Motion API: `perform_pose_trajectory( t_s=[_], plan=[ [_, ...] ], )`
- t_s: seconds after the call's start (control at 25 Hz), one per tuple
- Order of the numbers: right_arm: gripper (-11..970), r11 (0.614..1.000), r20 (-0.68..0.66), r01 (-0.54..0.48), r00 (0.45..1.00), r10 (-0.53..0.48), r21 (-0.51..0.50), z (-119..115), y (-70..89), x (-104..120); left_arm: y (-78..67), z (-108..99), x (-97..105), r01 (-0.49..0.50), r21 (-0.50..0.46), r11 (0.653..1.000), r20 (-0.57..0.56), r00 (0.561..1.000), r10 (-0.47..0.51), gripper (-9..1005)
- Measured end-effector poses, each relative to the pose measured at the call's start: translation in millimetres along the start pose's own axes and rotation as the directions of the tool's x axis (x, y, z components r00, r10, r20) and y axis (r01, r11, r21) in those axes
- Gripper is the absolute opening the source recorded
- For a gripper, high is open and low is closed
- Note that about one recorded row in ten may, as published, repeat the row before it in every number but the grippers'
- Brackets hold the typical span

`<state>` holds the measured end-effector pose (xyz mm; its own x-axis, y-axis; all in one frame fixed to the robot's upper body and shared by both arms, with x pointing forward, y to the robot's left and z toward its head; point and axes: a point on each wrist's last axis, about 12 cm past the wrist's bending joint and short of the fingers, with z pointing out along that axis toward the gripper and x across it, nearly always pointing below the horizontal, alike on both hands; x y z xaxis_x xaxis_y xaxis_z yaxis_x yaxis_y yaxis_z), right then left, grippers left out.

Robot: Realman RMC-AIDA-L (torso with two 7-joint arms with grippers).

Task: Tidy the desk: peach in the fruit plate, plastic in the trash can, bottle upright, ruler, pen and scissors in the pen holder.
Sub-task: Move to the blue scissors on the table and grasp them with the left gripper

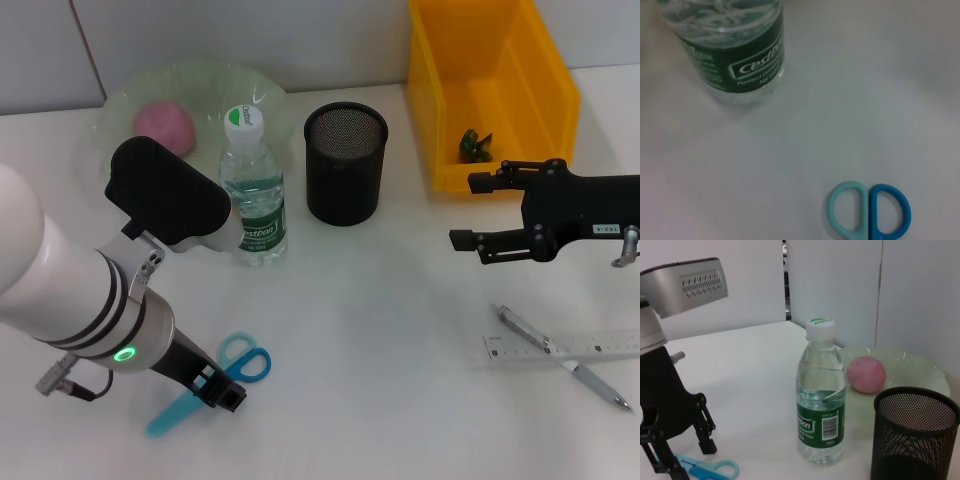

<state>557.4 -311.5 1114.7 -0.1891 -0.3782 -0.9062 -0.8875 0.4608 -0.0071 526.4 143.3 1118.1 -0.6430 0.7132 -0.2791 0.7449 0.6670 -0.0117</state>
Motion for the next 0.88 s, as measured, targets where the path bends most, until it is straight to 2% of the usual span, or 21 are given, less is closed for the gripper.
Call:
perform_pose_trajectory(
  t_s=[0.88],
  plan=[
    [814, 1.0, 0.008, 0.004, 1.0, -0.004, -0.006, -1.0, 1.4, 0.1, 3.2, 4.5, -0.8, 0.014, 0.009, 1.0, -0.011, 1.0, -0.014, 507]
  ],
)
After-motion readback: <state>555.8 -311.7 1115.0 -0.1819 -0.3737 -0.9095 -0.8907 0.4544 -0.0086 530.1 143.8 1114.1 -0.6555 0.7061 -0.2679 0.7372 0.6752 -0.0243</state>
